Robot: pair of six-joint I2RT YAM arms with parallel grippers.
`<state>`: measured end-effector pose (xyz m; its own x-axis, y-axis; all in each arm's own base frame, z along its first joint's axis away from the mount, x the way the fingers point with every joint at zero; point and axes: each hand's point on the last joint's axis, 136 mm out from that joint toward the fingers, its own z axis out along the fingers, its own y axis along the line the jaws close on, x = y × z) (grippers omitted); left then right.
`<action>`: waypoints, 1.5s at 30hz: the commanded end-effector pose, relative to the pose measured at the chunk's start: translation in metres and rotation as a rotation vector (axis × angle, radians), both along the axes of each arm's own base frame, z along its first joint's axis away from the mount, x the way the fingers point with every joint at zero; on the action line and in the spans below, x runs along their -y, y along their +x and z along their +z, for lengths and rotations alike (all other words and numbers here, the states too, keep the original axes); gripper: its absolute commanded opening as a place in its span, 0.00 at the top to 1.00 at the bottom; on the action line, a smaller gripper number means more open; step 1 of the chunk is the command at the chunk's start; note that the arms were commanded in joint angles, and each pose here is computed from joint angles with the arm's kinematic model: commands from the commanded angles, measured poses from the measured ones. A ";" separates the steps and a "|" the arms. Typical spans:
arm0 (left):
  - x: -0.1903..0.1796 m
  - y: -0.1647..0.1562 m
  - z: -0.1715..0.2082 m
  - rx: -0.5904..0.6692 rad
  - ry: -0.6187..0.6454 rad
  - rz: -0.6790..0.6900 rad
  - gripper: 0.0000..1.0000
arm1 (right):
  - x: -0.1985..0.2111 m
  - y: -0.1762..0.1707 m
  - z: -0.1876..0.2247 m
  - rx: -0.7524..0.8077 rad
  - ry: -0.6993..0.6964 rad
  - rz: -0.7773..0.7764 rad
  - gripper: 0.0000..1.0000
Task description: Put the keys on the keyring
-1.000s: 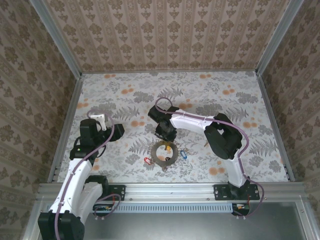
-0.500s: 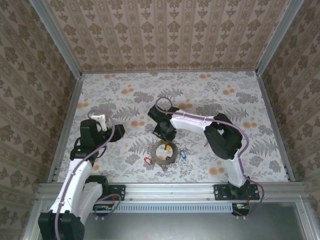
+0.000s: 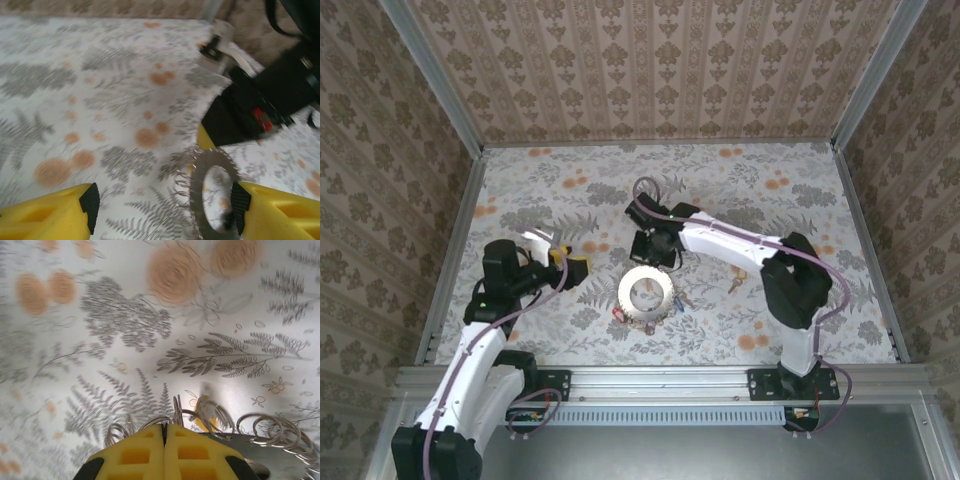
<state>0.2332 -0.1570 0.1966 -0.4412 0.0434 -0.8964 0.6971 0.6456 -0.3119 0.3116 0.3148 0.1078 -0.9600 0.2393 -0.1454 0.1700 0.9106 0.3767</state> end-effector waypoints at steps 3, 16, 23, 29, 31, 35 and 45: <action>0.024 -0.008 0.034 0.221 0.034 -0.156 0.23 | 0.001 -0.001 0.050 0.144 0.107 0.309 1.00; 0.056 -0.021 0.057 0.250 -0.016 -0.487 0.26 | -0.004 -0.031 0.135 0.880 0.109 1.156 1.00; 0.077 -0.028 0.048 0.375 0.032 -0.610 0.37 | -0.003 -0.061 0.132 1.005 0.134 1.464 1.00; 0.098 -0.037 0.044 0.429 0.054 -0.660 0.47 | 0.001 -0.071 0.131 1.115 0.092 1.573 1.00; 0.102 -0.041 0.044 0.461 0.064 -0.667 0.47 | 0.002 -0.072 0.132 1.141 0.078 1.593 1.00; 0.104 -0.042 0.044 0.487 0.069 -0.670 0.57 | 0.002 -0.071 0.132 1.173 0.058 1.612 1.00; 0.113 -0.035 0.034 0.474 0.104 -0.644 0.72 | -0.003 -0.070 0.145 1.291 0.045 1.601 1.00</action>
<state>0.1951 -0.2669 0.2306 0.0993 0.2573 -0.9612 0.9895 0.0765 0.1227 0.2456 0.3107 0.2298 0.2694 -0.5855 -0.7646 -0.9521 -0.0427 -0.3027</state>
